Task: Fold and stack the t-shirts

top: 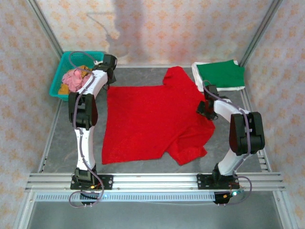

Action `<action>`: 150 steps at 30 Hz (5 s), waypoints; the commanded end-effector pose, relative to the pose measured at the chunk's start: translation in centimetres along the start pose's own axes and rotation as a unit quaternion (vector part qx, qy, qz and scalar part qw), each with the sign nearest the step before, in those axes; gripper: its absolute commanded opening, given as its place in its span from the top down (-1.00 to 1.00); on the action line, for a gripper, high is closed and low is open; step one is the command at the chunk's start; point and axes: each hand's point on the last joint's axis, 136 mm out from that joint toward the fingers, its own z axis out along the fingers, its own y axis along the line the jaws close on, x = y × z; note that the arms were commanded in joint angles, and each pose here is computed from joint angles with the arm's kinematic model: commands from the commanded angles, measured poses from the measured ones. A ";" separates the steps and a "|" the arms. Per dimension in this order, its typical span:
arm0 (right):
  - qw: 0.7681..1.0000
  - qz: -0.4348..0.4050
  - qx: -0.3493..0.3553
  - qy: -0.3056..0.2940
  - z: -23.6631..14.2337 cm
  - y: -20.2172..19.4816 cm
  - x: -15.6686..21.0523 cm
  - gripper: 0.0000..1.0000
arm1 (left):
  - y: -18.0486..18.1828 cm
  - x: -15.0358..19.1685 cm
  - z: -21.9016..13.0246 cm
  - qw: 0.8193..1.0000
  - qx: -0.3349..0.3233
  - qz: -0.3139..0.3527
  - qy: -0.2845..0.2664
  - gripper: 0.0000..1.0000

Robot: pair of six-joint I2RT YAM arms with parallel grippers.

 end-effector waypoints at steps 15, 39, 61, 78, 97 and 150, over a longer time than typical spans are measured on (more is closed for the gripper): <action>0.992 -0.119 0.003 -0.034 -3.0 7.7 -3.2 0.13 | -3.4 11.5 -9.5 0.988 0.139 0.049 0.056 -0.07; 0.995 -0.094 -0.034 0.018 12.8 17.4 -9.2 0.29 | -5.1 12.3 2.8 0.982 0.097 -0.006 0.161 0.05; 0.965 -0.074 -0.203 -0.151 -13.2 16.3 -7.5 0.02 | 0.2 6.3 -18.9 0.976 0.209 -0.039 -0.052 -0.15; 0.996 -0.048 -0.068 0.011 -9.6 -1.7 12.9 0.07 | 15.6 27.8 -14.3 0.985 0.070 -0.014 0.157 -0.19; 0.993 0.087 -0.005 0.074 -8.0 -7.2 19.0 0.16 | 13.8 29.8 -9.9 0.978 0.058 -0.007 0.201 0.58; 0.981 0.075 0.044 0.176 -5.6 -5.1 23.5 0.67 | 14.8 28.5 -9.3 0.977 0.035 -0.030 0.210 1.00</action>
